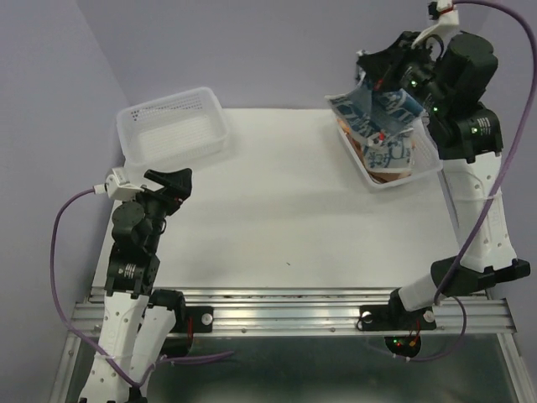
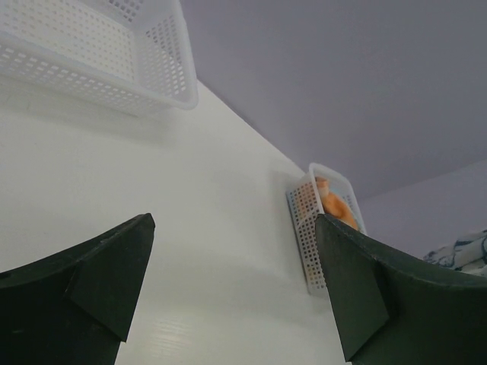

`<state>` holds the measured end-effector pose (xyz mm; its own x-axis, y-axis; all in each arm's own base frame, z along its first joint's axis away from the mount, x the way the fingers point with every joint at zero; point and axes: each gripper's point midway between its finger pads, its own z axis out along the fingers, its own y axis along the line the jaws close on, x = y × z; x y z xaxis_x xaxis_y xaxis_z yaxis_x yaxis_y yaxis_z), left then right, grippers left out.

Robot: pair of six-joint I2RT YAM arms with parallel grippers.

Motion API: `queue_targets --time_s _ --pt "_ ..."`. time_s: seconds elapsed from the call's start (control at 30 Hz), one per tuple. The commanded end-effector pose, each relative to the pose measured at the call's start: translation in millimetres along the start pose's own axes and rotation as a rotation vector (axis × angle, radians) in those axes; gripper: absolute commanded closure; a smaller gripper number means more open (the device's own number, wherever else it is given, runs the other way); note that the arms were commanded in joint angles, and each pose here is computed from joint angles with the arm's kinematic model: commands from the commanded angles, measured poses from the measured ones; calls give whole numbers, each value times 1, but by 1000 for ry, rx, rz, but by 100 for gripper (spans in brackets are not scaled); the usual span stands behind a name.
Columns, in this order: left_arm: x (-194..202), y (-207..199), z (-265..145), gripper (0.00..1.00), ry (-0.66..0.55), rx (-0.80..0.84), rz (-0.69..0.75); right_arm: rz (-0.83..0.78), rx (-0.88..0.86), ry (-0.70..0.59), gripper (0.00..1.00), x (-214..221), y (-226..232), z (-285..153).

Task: Fold and stack the towels
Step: Move the towel to the center of the board, then flatten out the crumpled towel

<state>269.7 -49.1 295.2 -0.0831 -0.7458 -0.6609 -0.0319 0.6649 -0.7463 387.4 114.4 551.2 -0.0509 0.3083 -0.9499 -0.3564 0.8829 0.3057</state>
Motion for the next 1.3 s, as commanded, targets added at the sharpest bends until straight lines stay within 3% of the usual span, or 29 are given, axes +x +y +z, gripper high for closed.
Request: queue_targets --time_s 0.0,0.1,0.27,0.3,0.37,0.4,0.47,0.5,0.6,0.67,0.7,0.77,0.83,0.97,1.13,1.27 --pt "-7 -11 -9 1 -14 37 -9 42 -334 64 98 18 90 -1" --pt "-6 -10 -13 1 -7 31 -16 87 -529 102 97 30 148 -5" --pt "-10 -2 -18 1 -29 -8 -26 251 -673 98 94 32 184 -13" --pt "-9 -1 -19 1 -29 -14 -27 327 -628 163 93 58 176 -5" --pt "-8 0 -19 1 -25 -18 -33 380 -522 171 92 78 157 -6" --pt "-7 1 -19 1 -22 -20 -37 434 -445 261 89 129 138 -8" --pt "-3 4 -16 1 -9 -27 -38 510 -289 315 86 183 106 -7" --pt "0 6 -15 1 -2 -33 -37 539 -164 451 82 264 74 -17" --pt "11 14 -8 1 41 -55 -24 587 104 551 76 347 11 -39" --pt "27 14 -1 1 114 -41 -11 592 303 627 66 392 -43 -55" --pt "37 19 2 1 147 -44 -8 538 387 672 56 405 -63 -68" --pt "62 27 8 1 246 -35 -9 435 405 704 38 403 -71 -76" --pt "80 32 10 1 314 -28 -11 393 381 691 0 393 -70 -80" --pt "120 40 7 1 443 -18 6 339 375 718 0 393 -66 -99" --pt "200 40 -17 1 641 -12 65 193 407 861 0 438 -58 -124" --pt "233 68 -26 1 754 -165 139 157 474 902 0 452 -68 -134"
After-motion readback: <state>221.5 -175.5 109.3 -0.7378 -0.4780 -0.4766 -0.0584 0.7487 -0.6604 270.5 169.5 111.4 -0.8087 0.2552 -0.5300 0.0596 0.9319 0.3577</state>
